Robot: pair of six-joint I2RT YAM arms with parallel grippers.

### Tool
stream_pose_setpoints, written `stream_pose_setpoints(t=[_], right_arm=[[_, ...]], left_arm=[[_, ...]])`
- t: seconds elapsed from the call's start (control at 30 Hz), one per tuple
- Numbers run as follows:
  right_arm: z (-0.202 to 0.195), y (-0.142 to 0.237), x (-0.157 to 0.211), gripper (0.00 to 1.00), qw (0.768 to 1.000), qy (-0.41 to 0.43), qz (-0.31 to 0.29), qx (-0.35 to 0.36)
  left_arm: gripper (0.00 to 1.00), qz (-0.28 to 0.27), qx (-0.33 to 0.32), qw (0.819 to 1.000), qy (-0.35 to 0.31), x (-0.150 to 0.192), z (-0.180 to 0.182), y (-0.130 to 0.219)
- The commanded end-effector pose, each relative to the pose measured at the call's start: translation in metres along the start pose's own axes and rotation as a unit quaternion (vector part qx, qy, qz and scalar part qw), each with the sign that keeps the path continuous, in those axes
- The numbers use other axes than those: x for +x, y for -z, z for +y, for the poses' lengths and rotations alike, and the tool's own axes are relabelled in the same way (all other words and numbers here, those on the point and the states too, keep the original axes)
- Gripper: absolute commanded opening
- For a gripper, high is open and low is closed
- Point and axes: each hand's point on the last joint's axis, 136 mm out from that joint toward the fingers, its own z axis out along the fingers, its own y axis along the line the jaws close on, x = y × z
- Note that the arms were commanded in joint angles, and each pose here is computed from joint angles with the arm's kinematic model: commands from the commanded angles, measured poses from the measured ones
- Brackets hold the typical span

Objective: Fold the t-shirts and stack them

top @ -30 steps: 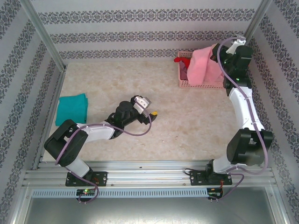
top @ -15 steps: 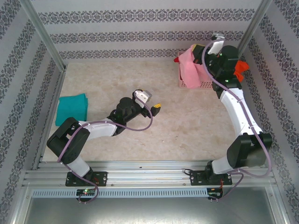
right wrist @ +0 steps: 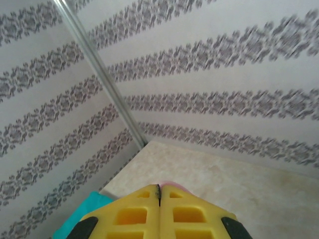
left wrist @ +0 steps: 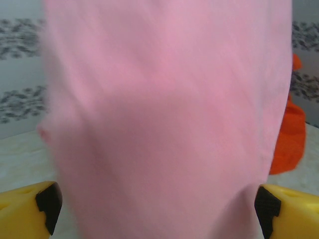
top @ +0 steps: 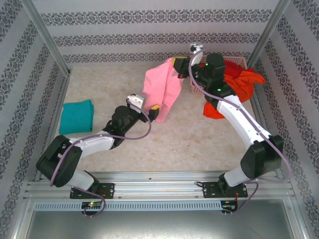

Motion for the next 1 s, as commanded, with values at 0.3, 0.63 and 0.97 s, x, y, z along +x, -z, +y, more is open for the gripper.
stream_pose_setpoints(t=[0.3,0.63,0.97], right_arm=[[0.009,-0.043,0.060,0.00,0.996,-0.046,0.060,-0.041],[-0.004,-0.036,0.095,0.00,0.992,-0.068,0.106,-0.027],[-0.148,0.049,0.100,0.88,0.963,-0.111,0.033,0.242]], left_arm=[[1.00,0.015,-0.001,0.991,0.130,0.026,0.022,-0.027],[0.86,-0.017,0.036,0.982,0.185,0.028,0.017,-0.080],[0.00,-0.032,0.004,0.979,0.199,0.032,0.043,-0.070]])
